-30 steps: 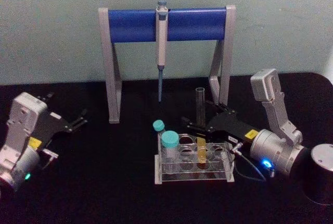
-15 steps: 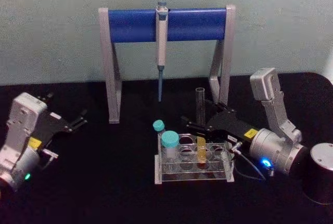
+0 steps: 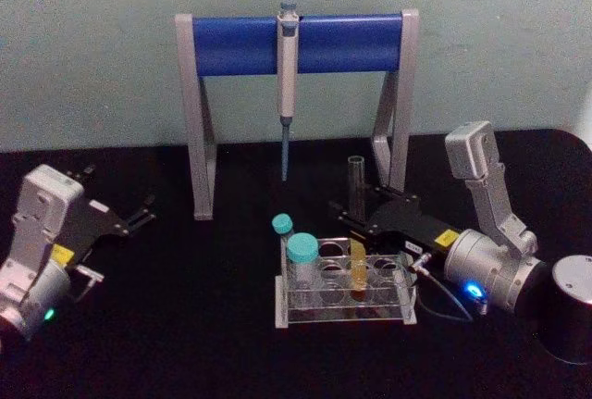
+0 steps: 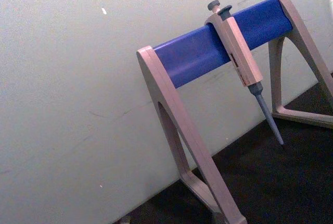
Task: Pick up the test tube from the test tube rack, shake it, then place it back into the test tube rack.
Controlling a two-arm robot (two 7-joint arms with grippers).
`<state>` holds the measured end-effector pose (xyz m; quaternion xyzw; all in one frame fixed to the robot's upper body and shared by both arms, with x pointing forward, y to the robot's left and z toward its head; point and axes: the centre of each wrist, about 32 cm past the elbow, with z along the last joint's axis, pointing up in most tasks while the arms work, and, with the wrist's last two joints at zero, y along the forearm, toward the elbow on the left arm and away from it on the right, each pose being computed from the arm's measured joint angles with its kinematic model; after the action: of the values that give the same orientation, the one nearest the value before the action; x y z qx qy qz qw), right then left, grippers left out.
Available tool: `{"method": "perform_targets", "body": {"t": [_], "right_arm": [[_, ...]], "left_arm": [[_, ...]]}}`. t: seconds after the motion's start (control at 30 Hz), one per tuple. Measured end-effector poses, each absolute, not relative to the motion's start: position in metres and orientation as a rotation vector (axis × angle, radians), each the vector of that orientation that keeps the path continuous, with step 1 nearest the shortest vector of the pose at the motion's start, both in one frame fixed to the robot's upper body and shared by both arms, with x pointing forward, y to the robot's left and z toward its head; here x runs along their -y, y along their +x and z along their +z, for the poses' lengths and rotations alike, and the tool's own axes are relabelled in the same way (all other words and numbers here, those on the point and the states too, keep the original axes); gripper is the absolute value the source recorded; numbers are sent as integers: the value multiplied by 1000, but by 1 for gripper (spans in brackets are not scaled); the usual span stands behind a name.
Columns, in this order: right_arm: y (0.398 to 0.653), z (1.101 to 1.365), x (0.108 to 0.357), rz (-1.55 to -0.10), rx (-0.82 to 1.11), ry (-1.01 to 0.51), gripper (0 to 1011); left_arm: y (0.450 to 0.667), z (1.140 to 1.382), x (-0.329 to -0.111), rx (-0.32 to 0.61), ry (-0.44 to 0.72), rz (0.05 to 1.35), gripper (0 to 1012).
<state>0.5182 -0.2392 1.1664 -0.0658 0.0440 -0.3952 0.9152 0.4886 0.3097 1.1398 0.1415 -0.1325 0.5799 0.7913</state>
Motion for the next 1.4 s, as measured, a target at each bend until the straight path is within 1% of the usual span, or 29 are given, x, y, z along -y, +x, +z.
{"method": "perform_targets", "body": {"t": [0.07, 0.17, 0.23, 0.3, 0.33, 0.43, 1.0, 1.1, 1.13, 1.4], "right_arm": [[518, 1166, 239, -814, -91, -135, 569], [518, 1166, 239, -814, -91, -136, 505], [518, 1166, 239, -814, -91, -136, 421], [518, 1166, 239, -814, -91, -136, 382], [518, 1166, 239, -814, -91, -136, 322], [518, 1166, 239, -814, -91, -135, 237], [517, 1165, 240, -815, -86, -125, 230], [515, 1163, 240, -814, -79, -104, 232], [510, 1160, 242, -817, -56, -65, 230], [503, 1158, 246, -820, -6, -9, 230]], "left_arm": [[489, 1140, -310, 285, 304, 1248, 1010], [489, 1140, -310, 285, 304, 1248, 1010], [489, 1140, -310, 285, 304, 1248, 1010], [489, 1140, -310, 285, 304, 1248, 1010], [489, 1140, -310, 285, 305, 1248, 1010], [489, 1140, -310, 285, 304, 1248, 1010], [489, 1140, -310, 285, 304, 1248, 1010], [489, 1140, -310, 285, 304, 1248, 1010], [489, 1140, -310, 285, 304, 1248, 1010], [489, 1140, -310, 285, 304, 1248, 1010]]}}
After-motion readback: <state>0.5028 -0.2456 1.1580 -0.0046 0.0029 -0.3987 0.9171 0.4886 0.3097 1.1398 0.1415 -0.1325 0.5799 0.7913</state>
